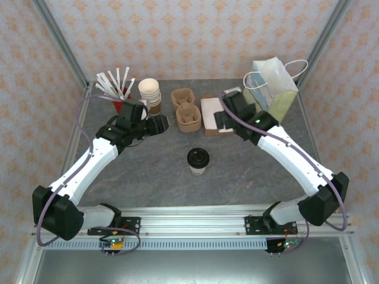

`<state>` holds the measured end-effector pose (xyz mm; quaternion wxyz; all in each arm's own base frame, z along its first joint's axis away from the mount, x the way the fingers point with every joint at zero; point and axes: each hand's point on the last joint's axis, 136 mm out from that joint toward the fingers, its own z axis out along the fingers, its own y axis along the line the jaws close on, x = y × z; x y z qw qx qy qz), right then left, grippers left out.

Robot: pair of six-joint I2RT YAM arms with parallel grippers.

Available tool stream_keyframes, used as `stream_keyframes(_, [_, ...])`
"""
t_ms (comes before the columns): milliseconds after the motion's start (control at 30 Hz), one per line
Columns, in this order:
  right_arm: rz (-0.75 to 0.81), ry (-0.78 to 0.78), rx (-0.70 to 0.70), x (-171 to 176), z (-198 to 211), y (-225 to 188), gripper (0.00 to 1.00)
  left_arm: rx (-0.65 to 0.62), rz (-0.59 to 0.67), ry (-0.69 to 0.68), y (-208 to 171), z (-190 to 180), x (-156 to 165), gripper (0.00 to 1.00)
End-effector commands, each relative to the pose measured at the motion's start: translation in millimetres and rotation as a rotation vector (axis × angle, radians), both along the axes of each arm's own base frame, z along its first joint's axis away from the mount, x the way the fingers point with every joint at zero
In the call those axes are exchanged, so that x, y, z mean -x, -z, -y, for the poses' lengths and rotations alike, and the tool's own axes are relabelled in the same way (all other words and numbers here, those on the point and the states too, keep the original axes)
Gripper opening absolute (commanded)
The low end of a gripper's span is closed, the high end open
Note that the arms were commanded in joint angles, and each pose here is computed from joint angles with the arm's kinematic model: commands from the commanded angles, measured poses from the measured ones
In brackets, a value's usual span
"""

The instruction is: Pack the takeout coffee

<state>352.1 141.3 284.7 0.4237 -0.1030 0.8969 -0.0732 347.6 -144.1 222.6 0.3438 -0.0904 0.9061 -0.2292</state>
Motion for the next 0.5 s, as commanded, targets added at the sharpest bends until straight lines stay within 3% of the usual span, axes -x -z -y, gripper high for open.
stream_keyframes(0, [0.095,0.097,0.057,-12.8,45.0,-46.2,0.95,0.001,0.085,0.034,-22.9,10.6,-10.8,0.73])
stream_keyframes(267, [0.052,0.251,0.036,-57.2,104.9,-60.7,0.87,-0.011,0.097,0.068,-26.4,20.7,-9.5,0.73])
stream_keyframes(467, [-0.020,0.282,-0.030,-89.5,121.4,-44.9,0.73,-0.015,0.095,0.086,-26.6,23.0,-4.9,0.72])
